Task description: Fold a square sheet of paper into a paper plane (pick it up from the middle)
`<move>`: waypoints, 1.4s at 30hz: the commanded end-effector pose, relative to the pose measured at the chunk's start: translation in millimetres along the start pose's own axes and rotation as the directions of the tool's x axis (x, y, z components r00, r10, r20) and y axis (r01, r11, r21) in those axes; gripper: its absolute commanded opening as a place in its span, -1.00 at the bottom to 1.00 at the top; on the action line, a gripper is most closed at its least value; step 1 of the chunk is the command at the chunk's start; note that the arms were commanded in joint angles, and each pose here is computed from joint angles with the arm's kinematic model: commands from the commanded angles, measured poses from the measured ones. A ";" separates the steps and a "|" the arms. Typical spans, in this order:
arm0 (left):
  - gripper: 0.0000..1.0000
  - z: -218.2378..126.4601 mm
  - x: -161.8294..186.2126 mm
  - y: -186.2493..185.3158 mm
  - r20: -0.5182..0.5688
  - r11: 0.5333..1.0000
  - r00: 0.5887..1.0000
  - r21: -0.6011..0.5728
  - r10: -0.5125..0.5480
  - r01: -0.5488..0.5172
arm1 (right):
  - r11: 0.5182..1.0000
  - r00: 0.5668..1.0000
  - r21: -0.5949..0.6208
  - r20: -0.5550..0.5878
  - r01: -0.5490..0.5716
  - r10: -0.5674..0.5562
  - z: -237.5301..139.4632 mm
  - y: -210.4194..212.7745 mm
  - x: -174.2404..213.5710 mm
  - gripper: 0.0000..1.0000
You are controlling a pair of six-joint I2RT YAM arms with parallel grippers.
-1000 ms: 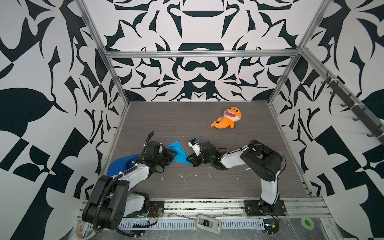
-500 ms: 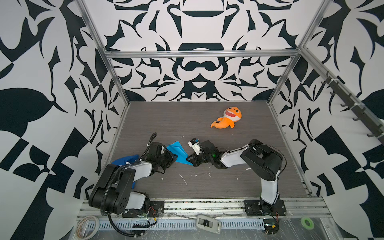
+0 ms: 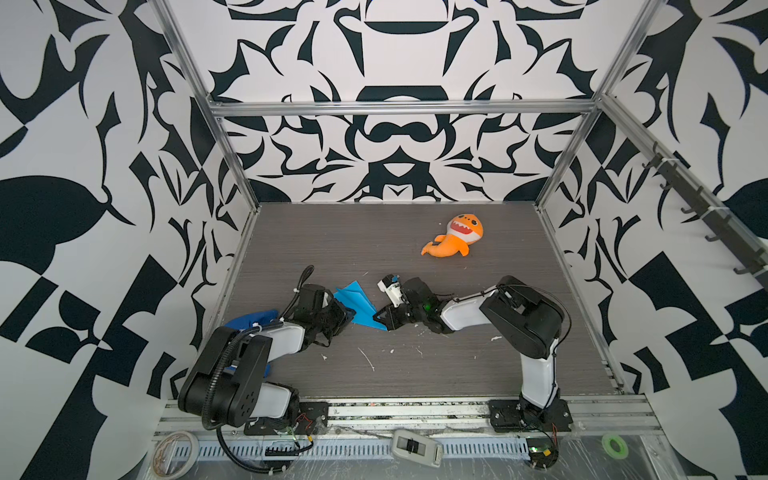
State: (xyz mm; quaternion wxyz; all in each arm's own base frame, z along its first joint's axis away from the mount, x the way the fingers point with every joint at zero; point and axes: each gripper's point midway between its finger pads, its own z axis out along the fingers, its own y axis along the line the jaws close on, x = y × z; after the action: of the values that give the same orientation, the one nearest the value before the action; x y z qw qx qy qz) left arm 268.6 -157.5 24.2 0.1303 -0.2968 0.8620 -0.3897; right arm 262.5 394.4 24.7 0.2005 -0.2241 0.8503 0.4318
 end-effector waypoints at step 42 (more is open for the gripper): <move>-0.66 15.2 -9.4 -46.8 -0.059 0.990 0.995 0.117 0.081 -0.074 | 0.909 0.888 0.016 -0.205 -0.417 0.411 12.0 -20.2 20.2 -0.88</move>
State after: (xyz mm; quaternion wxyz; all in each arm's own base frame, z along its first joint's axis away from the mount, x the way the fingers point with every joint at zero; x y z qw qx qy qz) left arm 295.1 -181.6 44.6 0.1302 -0.2505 0.8541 -0.4368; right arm 267.0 402.8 21.3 0.0516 -0.1161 0.8630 0.4890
